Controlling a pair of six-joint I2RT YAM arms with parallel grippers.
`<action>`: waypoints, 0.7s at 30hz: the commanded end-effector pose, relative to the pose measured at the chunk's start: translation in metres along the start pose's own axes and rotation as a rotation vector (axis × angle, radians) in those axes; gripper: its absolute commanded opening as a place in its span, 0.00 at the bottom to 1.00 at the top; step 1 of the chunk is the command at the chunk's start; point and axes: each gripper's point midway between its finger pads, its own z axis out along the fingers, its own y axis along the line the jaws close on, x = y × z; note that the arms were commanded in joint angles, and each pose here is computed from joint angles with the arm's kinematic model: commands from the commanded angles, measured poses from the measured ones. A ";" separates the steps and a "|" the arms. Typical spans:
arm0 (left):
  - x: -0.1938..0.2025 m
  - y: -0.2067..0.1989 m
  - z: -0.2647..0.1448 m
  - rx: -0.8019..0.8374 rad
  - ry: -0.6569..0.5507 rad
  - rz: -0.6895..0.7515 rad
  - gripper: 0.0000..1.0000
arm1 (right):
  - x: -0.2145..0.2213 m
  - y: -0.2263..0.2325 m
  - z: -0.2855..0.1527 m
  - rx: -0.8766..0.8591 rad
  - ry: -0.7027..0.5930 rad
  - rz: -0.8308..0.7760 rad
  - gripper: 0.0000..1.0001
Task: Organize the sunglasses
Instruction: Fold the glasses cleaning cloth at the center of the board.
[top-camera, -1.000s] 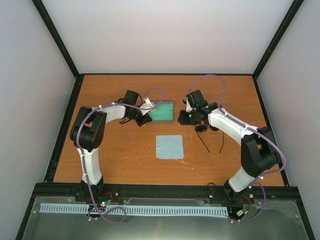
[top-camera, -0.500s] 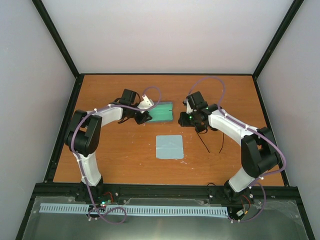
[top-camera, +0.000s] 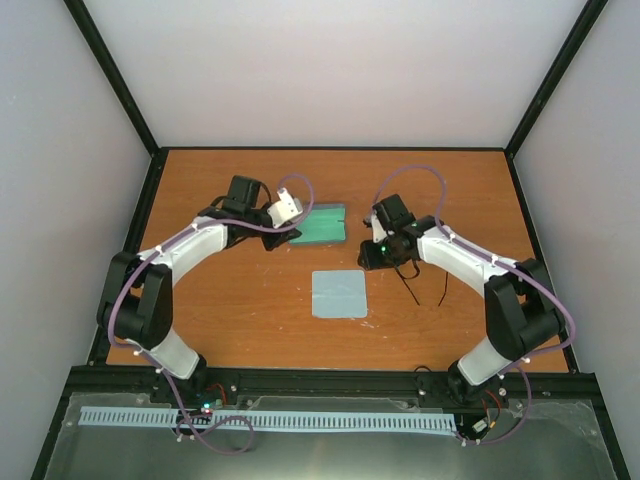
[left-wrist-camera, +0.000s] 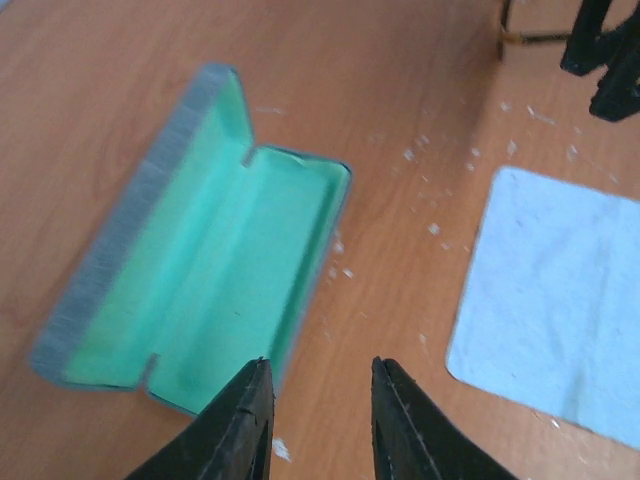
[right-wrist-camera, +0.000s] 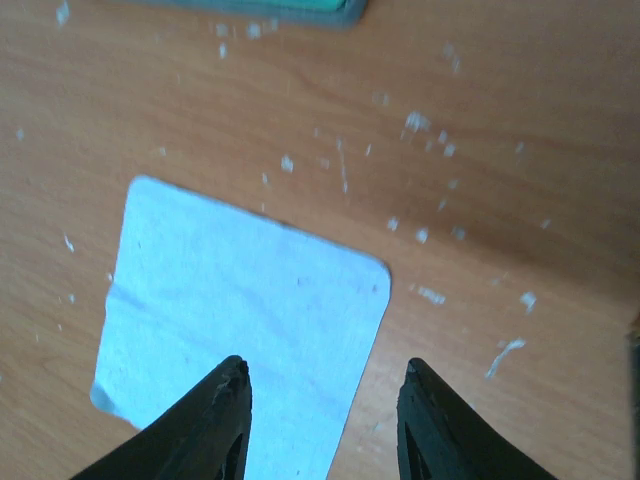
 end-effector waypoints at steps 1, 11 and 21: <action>0.043 -0.038 0.006 0.086 0.146 0.068 0.29 | 0.035 0.005 0.010 -0.021 0.111 -0.030 0.40; 0.046 -0.037 0.012 0.060 0.148 0.031 0.29 | 0.033 -0.008 0.041 0.062 0.164 0.022 0.37; 0.042 -0.032 0.016 0.054 0.142 0.023 0.29 | 0.029 -0.014 0.063 0.100 0.216 0.028 0.35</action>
